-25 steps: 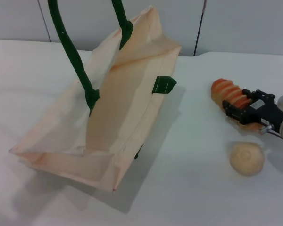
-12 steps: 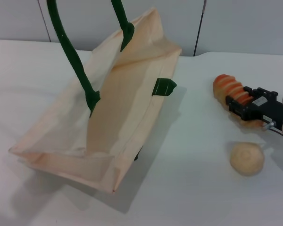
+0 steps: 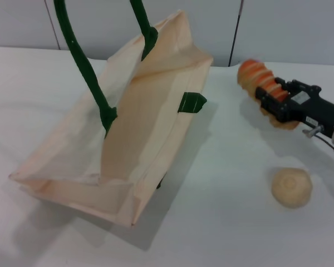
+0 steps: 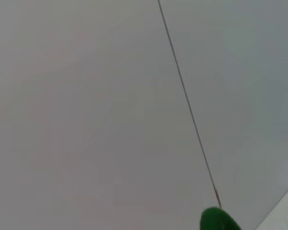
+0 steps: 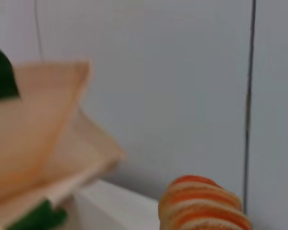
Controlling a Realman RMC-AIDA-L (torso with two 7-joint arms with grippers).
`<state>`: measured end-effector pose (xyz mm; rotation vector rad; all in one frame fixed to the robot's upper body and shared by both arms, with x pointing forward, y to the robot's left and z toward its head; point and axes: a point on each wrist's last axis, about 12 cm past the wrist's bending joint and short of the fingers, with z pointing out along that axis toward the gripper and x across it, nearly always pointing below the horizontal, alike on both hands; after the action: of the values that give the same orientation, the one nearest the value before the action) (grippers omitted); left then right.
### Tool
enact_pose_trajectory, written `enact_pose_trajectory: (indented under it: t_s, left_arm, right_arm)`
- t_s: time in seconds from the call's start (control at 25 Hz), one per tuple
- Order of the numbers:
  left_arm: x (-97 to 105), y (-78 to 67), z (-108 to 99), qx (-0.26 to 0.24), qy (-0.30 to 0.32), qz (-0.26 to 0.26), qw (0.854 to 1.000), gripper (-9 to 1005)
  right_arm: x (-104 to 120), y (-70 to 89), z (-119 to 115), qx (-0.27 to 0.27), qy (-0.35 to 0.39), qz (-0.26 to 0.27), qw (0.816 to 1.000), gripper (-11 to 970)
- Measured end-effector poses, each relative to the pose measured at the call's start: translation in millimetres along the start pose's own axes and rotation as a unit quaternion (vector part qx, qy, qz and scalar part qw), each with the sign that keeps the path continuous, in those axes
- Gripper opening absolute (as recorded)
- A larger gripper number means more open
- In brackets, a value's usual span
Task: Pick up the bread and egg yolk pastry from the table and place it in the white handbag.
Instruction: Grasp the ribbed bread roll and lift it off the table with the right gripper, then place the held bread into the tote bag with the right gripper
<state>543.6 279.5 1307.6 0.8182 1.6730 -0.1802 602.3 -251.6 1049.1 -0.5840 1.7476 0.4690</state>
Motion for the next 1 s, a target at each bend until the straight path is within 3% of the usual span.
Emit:
enact_pose_trajectory:
  t_s: [0.4, 1.0]
  left_arm:
    - [1, 1.7, 3, -0.005, 0.008, 0.002, 1.000, 139]
    - [-1, -0.1, 10, 0.001, 0.003, 0.007, 1.000, 141]
  right_arm:
    - [-23, 7.1, -19, -0.097, -0.094, 0.050, 0.990, 471]
    - [-29, 23.7, -5, -0.153, -0.073, 0.019, 0.985, 425]
